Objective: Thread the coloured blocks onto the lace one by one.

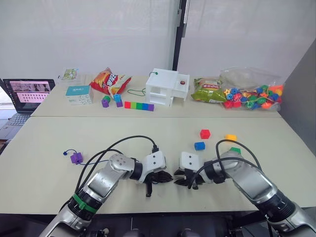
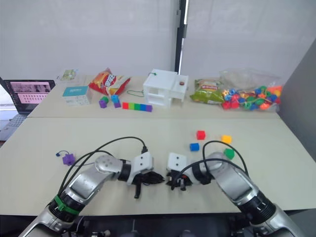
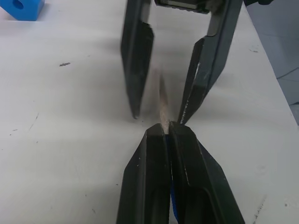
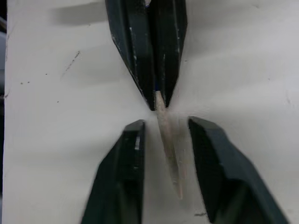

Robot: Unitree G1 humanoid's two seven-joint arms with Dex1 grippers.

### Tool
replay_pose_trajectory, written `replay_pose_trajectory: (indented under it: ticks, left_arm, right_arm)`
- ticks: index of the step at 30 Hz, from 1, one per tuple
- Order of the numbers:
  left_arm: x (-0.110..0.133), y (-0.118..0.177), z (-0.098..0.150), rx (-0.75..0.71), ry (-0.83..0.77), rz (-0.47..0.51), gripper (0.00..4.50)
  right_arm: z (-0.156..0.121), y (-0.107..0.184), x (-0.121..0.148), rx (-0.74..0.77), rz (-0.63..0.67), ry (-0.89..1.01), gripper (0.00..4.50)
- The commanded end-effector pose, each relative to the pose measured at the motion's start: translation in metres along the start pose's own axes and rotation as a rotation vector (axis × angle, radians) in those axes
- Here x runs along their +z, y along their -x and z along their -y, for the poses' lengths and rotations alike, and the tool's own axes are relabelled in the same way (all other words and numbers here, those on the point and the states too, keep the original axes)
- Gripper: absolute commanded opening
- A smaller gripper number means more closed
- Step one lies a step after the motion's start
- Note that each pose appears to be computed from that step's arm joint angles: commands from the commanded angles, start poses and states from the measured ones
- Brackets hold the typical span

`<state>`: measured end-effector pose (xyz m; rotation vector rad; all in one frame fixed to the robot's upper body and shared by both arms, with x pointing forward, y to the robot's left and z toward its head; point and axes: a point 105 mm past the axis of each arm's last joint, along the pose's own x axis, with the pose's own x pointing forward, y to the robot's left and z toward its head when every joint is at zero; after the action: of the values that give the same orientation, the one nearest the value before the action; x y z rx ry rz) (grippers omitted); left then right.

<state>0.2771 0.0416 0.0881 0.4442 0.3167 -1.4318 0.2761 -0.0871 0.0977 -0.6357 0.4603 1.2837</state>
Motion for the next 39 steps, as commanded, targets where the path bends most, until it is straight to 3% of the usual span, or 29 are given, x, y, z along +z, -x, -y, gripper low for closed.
replay_pose_trajectory:
  ticks: [1, 5, 14, 17, 21, 32, 39]
  left_arm:
    - [0.009, 0.01, -0.002, 0.0, -0.037, 0.036, 0.0]
    - [0.005, 0.026, -0.003, 0.017, -0.043, 0.018, 0.0]
    - [0.005, 0.068, -0.002, 0.085, 0.009, 0.01, 0.0]
    - [0.005, 0.072, -0.003, 0.117, 0.028, 0.008, 0.0]
    - [0.006, 0.07, -0.004, 0.126, 0.028, 0.008, 0.0]
    - [0.005, 0.067, -0.007, 0.152, 0.009, -0.015, 0.0]
    - [0.001, 0.067, -0.007, 0.167, 0.006, -0.021, 0.0]
  right_arm:
    - [0.011, 0.026, 0.015, -0.117, 0.081, -0.031, 3.02]
    - [0.018, 0.065, 0.005, -0.306, 0.157, -0.189, 4.49]
    - [0.006, 0.116, -0.045, -0.892, 0.24, -0.529, 4.49]
    - [0.017, 0.132, -0.052, -1.188, 0.303, -0.611, 4.49]
    - [0.033, 0.131, -0.068, -1.365, 0.277, -0.657, 4.49]
    - [0.071, 0.11, -0.104, -1.444, 0.224, -0.799, 4.49]
    - [0.079, 0.107, -0.096, -1.422, 0.32, -0.826, 2.32]
